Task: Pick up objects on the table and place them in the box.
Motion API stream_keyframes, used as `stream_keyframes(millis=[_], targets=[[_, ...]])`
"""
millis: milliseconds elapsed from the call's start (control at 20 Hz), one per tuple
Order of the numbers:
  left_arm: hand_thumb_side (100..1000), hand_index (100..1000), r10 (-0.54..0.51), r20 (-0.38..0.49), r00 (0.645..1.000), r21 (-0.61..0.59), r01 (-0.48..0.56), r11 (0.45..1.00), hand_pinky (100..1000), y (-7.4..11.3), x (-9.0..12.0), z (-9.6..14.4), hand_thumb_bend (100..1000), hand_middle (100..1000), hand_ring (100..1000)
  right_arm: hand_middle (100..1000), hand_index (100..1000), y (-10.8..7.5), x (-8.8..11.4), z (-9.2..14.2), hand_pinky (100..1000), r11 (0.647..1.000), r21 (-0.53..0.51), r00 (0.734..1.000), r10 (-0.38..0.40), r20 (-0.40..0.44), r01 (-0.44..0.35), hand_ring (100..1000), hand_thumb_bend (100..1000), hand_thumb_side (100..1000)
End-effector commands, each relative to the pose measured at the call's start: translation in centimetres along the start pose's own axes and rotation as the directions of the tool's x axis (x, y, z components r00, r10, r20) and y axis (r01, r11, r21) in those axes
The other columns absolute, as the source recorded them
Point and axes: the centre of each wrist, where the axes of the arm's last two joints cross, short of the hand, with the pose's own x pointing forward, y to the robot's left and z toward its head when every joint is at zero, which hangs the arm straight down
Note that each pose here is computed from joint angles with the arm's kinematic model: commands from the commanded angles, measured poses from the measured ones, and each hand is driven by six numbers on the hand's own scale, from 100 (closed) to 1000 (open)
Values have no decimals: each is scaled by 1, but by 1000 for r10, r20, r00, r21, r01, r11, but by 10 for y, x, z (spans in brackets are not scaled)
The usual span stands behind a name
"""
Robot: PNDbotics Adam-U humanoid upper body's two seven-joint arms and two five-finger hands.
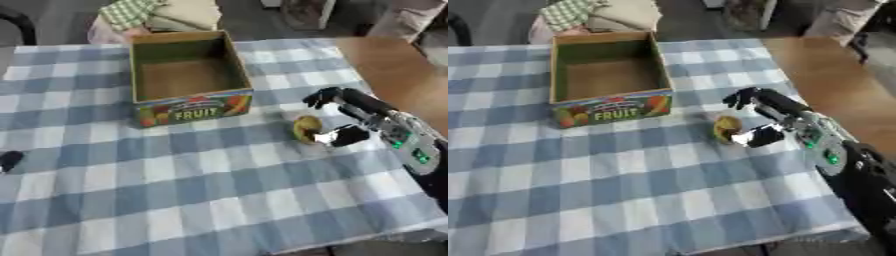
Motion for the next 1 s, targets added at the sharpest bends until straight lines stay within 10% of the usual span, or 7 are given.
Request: stream_keyframes(millis=[50, 450, 500, 750, 1000], targets=[[307, 628, -26, 25, 999, 19, 25, 999, 745, 12, 6, -3, 710, 506, 579, 686, 848, -9, -7, 6, 771, 999, 8, 999, 43, -18, -43, 710, 345, 425], [311, 628, -23, 22, 999, 19, 23, 1000, 745, 11, 5, -2, 708, 506, 580, 662, 827, -6, -9, 8, 771, 997, 53, 998, 59, -15, -58, 710, 348, 425], [315, 628, -23, 22, 999, 19, 23, 1000, 745, 12, 5, -2, 705, 507, 580, 401, 535, -8, -8, 7, 732, 997, 46, 998, 62, -13, -61, 622, 100, 100], [317, 628, -22, 20, 1000, 22, 22, 1000, 744, 12, 5, -2, 701, 507, 580, 206, 323, -25, -4, 2, 690, 995, -70, 998, 65, 0, -65, 530, 100, 100], [318, 628, -22, 20, 1000, 19, 22, 1000, 744, 12, 5, -2, 700, 507, 581, 191, 311, -49, 3, -7, 687, 984, -171, 998, 53, 36, -46, 517, 100, 100]])
